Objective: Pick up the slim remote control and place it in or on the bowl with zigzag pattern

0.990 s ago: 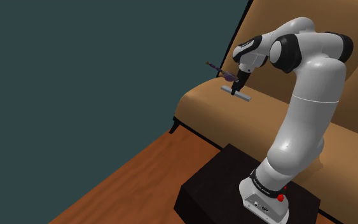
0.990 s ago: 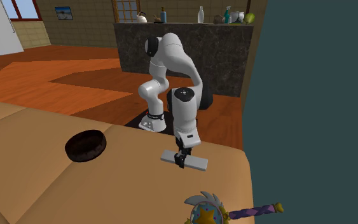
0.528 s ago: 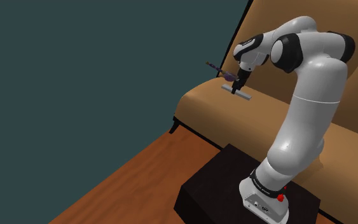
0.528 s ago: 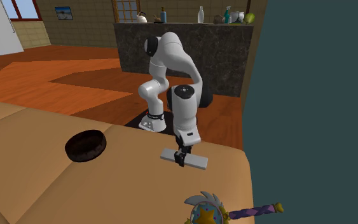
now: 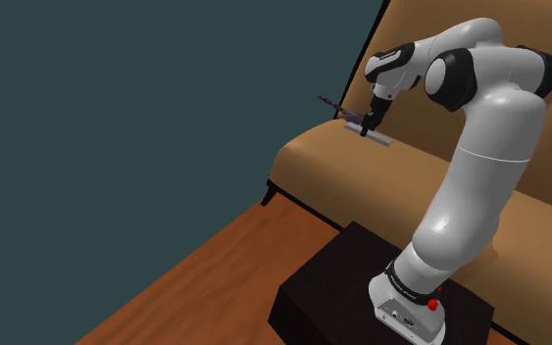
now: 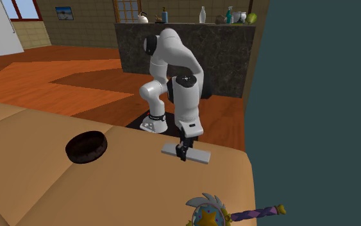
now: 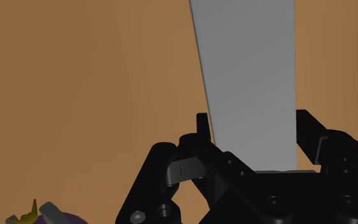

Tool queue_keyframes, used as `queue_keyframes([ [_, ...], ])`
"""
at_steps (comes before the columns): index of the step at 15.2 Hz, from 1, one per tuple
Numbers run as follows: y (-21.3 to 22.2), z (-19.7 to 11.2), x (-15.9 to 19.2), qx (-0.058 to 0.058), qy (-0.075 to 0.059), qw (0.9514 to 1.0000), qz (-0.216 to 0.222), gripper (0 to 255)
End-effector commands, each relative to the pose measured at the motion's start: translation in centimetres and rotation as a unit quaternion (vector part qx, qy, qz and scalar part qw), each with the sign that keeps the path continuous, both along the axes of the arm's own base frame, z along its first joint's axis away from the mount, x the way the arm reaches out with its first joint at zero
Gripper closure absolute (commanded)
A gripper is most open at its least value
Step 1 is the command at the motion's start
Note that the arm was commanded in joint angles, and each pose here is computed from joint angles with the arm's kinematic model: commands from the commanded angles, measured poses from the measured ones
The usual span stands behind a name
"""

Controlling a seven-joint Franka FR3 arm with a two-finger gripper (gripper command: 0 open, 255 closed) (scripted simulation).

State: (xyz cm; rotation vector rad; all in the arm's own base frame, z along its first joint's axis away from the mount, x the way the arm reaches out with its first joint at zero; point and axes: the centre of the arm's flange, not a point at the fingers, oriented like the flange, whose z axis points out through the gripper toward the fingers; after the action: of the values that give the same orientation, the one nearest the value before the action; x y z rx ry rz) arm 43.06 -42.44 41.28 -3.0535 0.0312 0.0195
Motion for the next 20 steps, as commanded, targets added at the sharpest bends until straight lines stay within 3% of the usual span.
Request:
queue_keyframes([
  [1,-0.1,1.2,0.0,0.0,0.0,1.0,0.0,255],
  [20,0.0,10.7,0.0,0.0,0.0,1.0,0.0,255],
])
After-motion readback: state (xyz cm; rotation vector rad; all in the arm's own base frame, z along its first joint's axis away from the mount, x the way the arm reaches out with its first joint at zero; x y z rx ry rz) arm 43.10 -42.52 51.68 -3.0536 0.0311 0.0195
